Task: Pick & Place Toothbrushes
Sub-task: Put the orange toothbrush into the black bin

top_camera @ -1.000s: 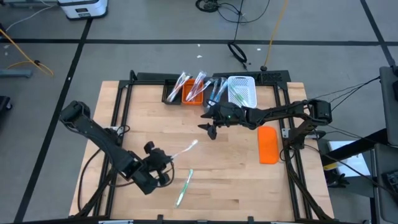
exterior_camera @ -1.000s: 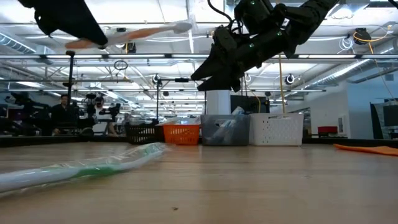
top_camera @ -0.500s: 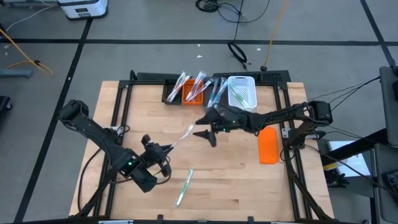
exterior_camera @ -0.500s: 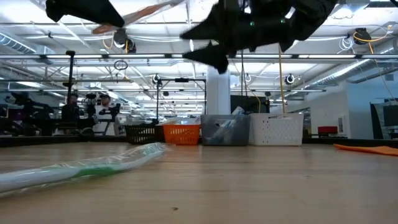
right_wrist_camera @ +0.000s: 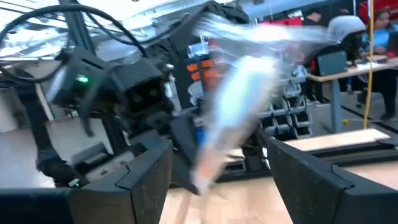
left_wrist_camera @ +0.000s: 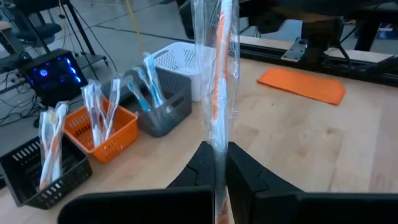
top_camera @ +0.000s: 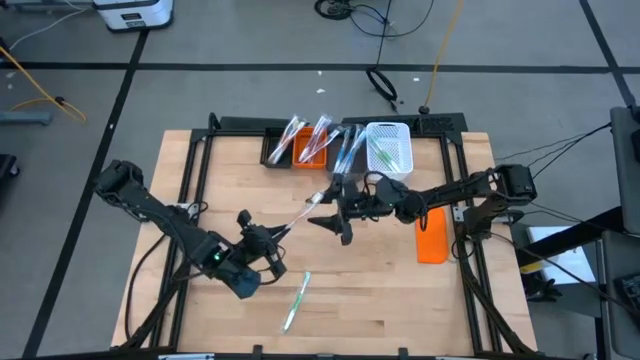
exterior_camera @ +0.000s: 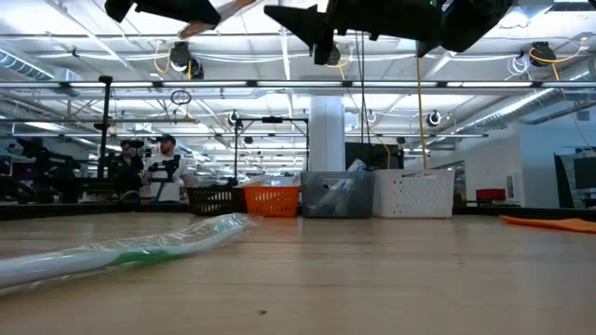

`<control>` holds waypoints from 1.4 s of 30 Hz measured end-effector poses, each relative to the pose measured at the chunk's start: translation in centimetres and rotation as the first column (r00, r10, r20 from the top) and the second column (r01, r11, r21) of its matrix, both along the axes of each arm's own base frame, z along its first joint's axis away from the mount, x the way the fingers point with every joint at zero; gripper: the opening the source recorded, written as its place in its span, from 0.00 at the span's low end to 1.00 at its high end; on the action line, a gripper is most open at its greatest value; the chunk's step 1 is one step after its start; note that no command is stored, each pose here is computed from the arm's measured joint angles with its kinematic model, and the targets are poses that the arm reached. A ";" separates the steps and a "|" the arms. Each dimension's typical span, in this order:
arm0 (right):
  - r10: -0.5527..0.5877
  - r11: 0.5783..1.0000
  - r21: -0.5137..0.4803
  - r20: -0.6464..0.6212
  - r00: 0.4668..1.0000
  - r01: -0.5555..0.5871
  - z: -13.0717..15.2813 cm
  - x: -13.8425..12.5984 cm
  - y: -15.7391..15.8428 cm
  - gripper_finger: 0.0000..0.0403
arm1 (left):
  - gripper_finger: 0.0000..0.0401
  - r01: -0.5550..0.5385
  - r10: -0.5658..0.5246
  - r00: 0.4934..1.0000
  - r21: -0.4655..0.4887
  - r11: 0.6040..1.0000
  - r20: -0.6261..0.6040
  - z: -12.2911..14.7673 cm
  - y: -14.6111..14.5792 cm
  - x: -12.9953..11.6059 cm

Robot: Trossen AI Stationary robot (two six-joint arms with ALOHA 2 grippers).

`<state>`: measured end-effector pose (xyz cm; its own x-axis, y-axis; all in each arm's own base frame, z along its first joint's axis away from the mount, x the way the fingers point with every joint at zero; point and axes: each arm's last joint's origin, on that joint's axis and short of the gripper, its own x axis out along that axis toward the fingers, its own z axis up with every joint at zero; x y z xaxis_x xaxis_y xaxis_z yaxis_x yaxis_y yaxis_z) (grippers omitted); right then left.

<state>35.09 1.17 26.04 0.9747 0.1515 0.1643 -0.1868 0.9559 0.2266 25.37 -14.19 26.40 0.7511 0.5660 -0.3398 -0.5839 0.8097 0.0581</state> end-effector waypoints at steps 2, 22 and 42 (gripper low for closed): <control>0.009 1.000 -0.008 0.013 1.000 -0.009 0.1 0.0 0.4 0.63 | 0.01 0.001 -0.001 1.000 0.000 1.000 -0.001 0.1 0.2 0.2; 0.012 0.999 -0.053 0.064 0.998 -0.009 0.5 -0.1 0.8 0.02 | 0.04 0.018 -0.018 1.000 -0.033 0.999 -0.008 -0.2 1.1 1.4; 0.012 0.998 -0.058 0.020 1.000 -0.011 0.3 -0.1 0.7 0.02 | 0.18 0.081 -0.075 0.994 0.068 0.994 -0.085 0.1 0.9 0.7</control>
<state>34.94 1.85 26.31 0.9695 0.1723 0.1746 -0.2016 0.9652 0.1668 26.08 -13.33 26.52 0.7653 0.5316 -0.3630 -0.5100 0.8448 0.1619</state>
